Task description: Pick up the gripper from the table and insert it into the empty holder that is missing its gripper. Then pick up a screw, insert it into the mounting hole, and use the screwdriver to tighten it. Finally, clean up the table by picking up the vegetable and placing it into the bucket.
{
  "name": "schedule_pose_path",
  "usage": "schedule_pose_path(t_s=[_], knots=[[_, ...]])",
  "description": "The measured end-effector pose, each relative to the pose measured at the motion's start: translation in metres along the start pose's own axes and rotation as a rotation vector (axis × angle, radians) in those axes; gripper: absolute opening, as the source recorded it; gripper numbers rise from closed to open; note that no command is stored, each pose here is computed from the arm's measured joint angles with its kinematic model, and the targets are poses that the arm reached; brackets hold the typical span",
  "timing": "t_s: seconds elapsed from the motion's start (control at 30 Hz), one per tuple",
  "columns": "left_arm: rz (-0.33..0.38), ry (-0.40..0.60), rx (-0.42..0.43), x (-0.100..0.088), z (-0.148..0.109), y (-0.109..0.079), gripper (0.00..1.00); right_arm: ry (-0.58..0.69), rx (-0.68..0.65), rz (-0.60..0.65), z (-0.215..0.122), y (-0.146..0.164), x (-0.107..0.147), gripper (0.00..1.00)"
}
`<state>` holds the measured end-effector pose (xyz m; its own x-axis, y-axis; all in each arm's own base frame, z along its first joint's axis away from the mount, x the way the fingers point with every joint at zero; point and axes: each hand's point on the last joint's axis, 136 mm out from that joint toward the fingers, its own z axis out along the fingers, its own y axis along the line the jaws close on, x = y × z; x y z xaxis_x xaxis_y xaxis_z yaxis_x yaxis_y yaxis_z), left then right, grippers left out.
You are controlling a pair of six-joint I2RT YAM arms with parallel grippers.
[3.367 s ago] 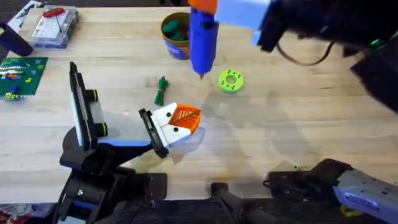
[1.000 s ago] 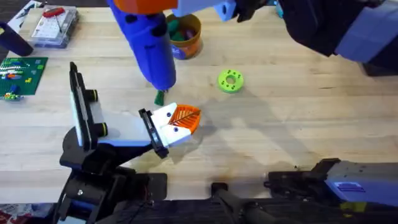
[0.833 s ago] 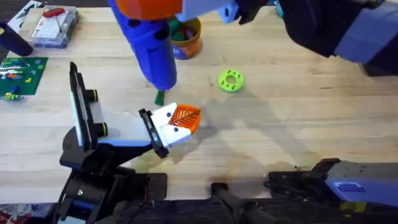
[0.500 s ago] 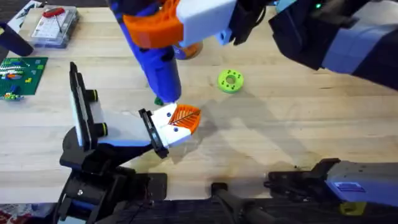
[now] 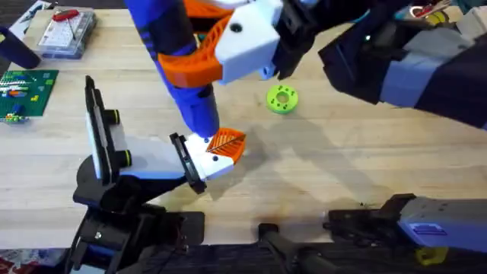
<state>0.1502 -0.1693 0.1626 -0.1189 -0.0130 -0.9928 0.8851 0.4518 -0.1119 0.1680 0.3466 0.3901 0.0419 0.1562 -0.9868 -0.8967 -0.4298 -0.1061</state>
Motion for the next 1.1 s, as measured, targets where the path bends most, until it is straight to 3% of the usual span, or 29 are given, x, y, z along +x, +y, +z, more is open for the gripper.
schedule_pose_path(t_s=[1.1], knots=[[0.0,0.0,0.0,0.0,0.0,0.0,0.022,-0.015,0.059,-0.006,-0.002,-0.004,0.021,0.046]])
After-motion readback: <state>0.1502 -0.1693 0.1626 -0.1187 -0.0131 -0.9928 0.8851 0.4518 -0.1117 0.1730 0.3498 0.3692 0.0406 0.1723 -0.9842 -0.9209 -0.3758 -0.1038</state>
